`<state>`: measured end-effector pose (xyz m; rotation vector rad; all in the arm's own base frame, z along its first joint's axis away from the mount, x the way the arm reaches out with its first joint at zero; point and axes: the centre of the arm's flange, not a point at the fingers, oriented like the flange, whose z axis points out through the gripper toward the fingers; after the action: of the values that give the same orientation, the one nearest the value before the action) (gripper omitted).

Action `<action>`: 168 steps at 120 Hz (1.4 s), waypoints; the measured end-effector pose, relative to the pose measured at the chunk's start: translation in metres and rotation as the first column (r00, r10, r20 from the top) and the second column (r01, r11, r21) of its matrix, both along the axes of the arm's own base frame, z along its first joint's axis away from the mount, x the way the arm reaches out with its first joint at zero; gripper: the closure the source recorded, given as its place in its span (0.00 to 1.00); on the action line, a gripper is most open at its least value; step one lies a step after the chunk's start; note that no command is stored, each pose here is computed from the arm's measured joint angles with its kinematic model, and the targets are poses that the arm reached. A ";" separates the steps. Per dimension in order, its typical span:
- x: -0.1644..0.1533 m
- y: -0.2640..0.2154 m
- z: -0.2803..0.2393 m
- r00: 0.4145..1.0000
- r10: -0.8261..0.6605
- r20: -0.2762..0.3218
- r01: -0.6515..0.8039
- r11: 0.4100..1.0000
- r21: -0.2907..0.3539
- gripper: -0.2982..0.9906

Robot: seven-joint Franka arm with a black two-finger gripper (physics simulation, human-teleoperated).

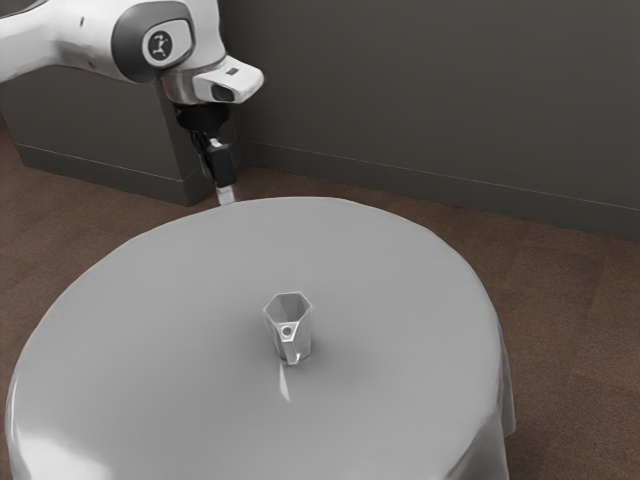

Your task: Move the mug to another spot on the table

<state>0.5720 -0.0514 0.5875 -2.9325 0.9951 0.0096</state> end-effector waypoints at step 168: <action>-0.060 -0.085 -0.164 0.594 0.804 0.027 -0.802 0.595 -0.058 0.23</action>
<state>0.5123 -0.1363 0.4235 -3.0945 -0.4362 -0.0535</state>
